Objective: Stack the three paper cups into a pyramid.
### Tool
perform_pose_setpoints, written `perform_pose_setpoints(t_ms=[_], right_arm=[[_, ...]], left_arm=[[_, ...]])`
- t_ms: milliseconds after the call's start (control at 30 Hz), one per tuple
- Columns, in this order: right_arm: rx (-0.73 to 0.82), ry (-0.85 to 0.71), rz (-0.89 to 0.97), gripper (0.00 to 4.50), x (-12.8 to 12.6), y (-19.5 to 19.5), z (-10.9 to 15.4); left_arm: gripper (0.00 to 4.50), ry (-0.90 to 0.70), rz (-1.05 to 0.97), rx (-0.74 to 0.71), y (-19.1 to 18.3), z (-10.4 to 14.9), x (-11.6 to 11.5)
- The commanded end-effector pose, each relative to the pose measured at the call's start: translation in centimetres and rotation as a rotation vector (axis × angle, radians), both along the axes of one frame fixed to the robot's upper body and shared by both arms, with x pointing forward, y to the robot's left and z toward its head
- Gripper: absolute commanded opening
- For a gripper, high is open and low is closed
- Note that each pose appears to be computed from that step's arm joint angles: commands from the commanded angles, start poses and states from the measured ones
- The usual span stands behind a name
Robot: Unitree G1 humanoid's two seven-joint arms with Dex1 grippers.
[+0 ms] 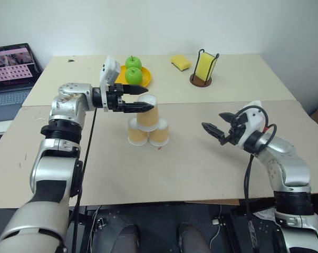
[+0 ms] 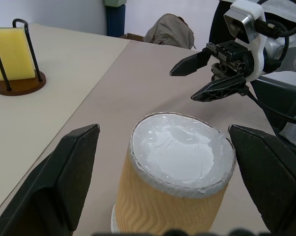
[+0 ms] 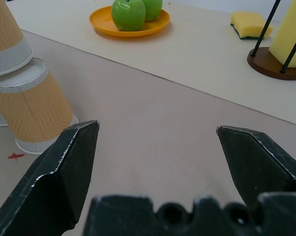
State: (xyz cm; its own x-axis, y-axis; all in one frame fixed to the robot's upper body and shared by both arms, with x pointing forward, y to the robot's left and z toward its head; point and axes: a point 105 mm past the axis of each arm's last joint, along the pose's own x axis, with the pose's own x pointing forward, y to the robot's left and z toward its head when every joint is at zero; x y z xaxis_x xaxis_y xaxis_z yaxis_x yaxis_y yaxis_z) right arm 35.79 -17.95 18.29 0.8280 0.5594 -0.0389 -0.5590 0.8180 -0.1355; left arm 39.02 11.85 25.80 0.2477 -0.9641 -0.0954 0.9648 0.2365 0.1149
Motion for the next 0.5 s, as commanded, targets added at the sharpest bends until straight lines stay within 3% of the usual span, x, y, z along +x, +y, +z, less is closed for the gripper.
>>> perform_pose_setpoints(t_ms=[33,233,367,500], right_arm=[[0.003,-0.059,0.016,4.50,0.0,0.3,1.3],[0.001,-0.058,0.022,4.50,0.1,0.4,1.2],[0.000,-0.063,0.018,4.50,0.2,0.4,1.4],[-0.016,-0.059,0.000,4.50,0.4,0.3,1.2]], left_arm=[[4.48,-0.071,0.008,-0.051,0.6,2.6,-0.4],[4.48,-0.100,0.081,-0.195,2.0,5.3,-0.4],[4.48,-0.179,0.358,-0.441,6.0,8.5,0.6],[4.48,-0.198,0.758,-0.547,11.4,7.1,1.2]])
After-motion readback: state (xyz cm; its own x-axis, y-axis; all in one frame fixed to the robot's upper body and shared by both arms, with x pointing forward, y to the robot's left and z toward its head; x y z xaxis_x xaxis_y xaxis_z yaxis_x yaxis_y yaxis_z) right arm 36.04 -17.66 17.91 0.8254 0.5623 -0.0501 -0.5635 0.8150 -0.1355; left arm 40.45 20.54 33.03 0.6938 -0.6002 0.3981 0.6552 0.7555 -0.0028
